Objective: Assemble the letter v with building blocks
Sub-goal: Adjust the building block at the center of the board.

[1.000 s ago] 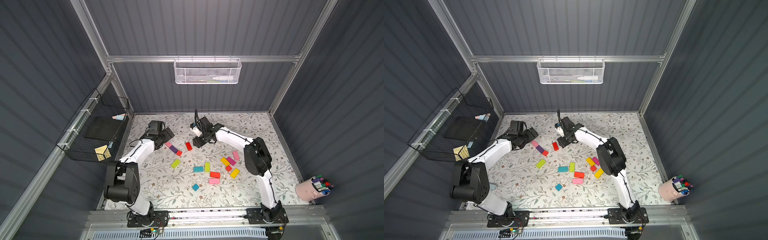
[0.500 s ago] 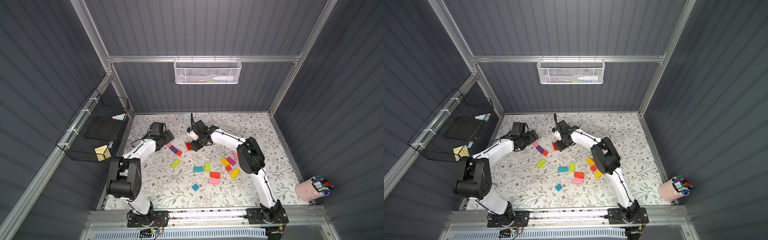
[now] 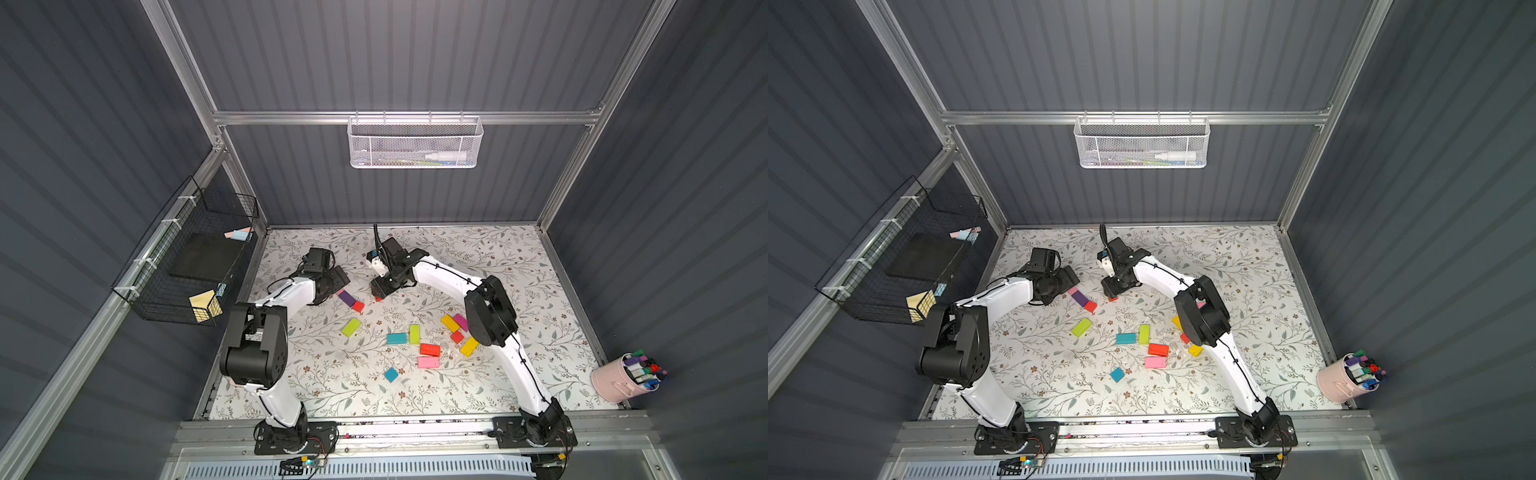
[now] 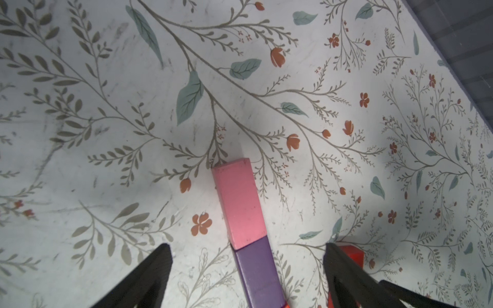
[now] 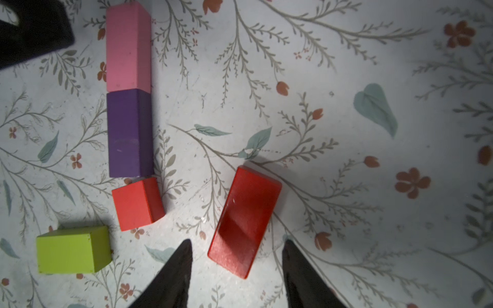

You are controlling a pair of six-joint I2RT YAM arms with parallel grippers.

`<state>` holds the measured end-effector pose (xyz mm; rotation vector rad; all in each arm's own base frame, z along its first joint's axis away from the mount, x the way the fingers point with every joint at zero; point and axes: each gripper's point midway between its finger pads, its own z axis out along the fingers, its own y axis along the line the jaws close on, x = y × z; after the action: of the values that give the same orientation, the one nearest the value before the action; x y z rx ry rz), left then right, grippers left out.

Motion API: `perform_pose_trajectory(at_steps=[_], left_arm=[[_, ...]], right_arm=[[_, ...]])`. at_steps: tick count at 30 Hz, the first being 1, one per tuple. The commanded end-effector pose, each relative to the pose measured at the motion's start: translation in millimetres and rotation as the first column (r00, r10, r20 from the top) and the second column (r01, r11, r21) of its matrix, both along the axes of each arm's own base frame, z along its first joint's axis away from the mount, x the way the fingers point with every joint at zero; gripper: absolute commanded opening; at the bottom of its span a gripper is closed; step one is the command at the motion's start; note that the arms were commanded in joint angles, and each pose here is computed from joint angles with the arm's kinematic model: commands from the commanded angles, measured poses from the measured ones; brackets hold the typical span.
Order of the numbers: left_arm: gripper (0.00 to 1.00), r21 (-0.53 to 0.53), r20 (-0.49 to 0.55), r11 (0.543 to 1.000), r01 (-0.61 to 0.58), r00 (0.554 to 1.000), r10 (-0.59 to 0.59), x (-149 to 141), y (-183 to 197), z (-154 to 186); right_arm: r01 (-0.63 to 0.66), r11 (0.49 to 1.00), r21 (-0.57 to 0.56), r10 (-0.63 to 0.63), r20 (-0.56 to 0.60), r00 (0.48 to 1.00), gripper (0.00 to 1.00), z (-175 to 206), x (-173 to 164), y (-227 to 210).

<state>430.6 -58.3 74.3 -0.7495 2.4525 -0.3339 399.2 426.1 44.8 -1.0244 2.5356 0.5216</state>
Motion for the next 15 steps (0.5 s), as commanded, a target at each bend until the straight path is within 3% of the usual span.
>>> perform_pose_trajectory(at_steps=[1, 12, 15], left_arm=[[0.92, -0.022, 0.025, 1.000, -0.001, 1.000, 0.001, -4, -3, 13], [0.92, -0.031, 0.061, 0.999, -0.006, 0.998, 0.008, -5, -3, 28], [0.92, -0.035, 0.065, 0.999, -0.005, 0.998, 0.007, -6, -4, 28]], right_arm=[[0.058, 0.995, -0.075, -0.060, -0.024, 0.998, 0.54, -8, -3, -10], [0.103, 0.988, -0.113, -0.110, -0.059, 0.992, 0.53, -26, -11, 5], [0.135, 0.980, -0.149, -0.146, -0.065, 0.987, 0.43, -37, -8, 2]])
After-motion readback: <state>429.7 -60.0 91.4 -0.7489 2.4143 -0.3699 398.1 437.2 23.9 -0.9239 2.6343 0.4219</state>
